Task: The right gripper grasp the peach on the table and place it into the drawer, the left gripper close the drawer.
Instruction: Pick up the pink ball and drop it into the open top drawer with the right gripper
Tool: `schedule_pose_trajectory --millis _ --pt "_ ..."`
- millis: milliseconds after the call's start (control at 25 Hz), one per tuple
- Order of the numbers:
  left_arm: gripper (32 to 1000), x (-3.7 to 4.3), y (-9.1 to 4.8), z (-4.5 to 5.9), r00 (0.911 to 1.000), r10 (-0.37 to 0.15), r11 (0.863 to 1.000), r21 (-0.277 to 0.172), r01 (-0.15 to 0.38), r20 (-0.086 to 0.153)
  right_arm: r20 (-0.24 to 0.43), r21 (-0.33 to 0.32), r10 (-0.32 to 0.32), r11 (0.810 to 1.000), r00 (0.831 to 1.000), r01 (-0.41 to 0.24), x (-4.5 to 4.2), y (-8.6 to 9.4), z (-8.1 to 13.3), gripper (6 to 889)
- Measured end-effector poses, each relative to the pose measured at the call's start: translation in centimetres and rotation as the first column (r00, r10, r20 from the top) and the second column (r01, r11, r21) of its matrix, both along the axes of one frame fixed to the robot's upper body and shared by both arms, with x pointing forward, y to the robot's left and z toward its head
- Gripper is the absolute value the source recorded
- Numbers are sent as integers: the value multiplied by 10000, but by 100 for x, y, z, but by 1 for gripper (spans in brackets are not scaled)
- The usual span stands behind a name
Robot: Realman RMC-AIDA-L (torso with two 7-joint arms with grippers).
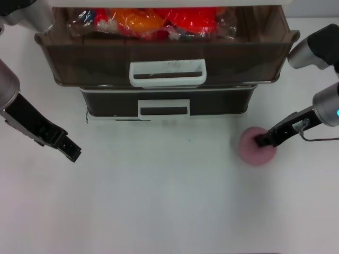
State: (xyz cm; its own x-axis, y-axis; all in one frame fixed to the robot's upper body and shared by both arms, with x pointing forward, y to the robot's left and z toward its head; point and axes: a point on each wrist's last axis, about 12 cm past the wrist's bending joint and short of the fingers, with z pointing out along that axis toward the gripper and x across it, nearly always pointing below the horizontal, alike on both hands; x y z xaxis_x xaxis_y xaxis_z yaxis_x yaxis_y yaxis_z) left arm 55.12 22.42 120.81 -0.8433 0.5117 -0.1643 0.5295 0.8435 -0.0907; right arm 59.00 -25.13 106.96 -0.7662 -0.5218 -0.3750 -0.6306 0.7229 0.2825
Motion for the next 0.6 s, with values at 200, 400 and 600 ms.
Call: schedule_pose_trajectory --millis 200,400,600 --pt "815 0 2 -5 10000 9 10000 -1 -9 -16 -6 37 78 10000 10000 -78 -2 -8 42 42" --pt "815 -2 11 -5 10000 30 10000 8 -30 -2 384 -16 -355 9994 9986 356 -44 -226 298 44" --pt "815 -12 32 -19 10000 85 10000 11 -85 -40 1257 -383 -1007 9936 9869 1062 -106 -460 632 46"
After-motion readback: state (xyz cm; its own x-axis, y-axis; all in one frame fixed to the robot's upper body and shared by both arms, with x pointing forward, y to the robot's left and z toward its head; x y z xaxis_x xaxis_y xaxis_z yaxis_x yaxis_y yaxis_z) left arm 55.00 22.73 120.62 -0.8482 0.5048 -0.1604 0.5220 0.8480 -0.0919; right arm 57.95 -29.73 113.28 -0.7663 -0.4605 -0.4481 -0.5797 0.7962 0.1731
